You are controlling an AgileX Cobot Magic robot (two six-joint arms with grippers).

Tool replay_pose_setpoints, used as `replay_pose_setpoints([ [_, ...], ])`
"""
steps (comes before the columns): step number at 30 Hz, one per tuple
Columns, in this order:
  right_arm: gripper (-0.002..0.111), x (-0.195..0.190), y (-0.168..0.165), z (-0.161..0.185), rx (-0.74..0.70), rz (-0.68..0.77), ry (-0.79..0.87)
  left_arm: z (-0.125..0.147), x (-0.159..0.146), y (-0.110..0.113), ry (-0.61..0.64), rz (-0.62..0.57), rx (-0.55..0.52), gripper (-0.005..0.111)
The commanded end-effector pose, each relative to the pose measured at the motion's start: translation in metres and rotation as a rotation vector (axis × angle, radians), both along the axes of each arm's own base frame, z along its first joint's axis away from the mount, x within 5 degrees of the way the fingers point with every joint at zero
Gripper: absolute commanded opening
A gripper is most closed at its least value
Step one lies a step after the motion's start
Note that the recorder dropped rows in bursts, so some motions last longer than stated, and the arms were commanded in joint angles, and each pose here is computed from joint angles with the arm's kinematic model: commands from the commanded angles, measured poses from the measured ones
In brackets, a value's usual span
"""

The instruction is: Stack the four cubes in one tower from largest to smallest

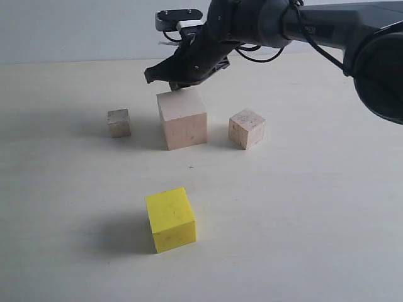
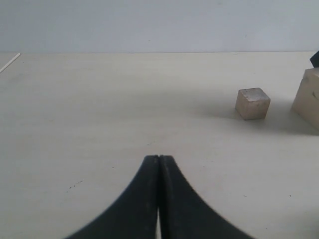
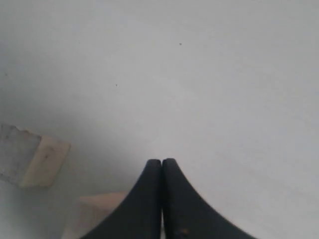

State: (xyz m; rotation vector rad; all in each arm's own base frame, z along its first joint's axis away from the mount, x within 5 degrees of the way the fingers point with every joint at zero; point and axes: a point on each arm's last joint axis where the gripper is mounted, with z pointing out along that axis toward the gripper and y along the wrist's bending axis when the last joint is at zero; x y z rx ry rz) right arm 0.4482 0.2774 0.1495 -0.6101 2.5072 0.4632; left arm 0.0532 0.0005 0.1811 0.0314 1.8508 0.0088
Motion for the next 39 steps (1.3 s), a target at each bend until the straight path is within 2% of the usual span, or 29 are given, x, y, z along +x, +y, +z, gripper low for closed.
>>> replay_pose_setpoints([
  [1, 0.000, -0.009, -0.007, -0.003, -0.077, 0.018, 0.108, 0.000, 0.000, -0.001, -0.010, -0.009, -0.007, 0.000],
  [7, 0.000, -0.014, -0.009, 0.008, -0.075, 0.006, 0.144, 0.000, 0.000, -0.001, -0.010, -0.009, -0.007, 0.000],
  [15, 0.000, -0.014, -0.011, 0.041, -0.054, 0.002, 0.058, 0.000, 0.000, -0.001, -0.010, -0.009, -0.007, 0.000],
  [19, 0.000, -0.012, -0.025, 0.062, -0.135, -0.079, -0.002, 0.000, 0.000, -0.001, -0.010, -0.009, -0.007, 0.000],
  [22, 0.000, -0.012, -0.042, 0.069, -0.216, -0.161, 0.013, 0.000, 0.000, -0.001, -0.010, -0.009, -0.007, 0.000],
  [25, 0.000, -0.012, -0.057, 0.064, -0.264, -0.203, 0.090, 0.000, 0.000, -0.001, -0.010, -0.009, -0.007, 0.000],
  [30, 0.000, -0.021, -0.065, 0.047, -0.302, -0.201, 0.206, 0.000, 0.000, -0.001, -0.010, -0.009, -0.007, 0.000],
  [39, 0.000, -0.043, -0.053, 0.027, -0.218, -0.130, 0.397, 0.000, 0.000, -0.001, -0.010, -0.009, -0.007, 0.000],
])
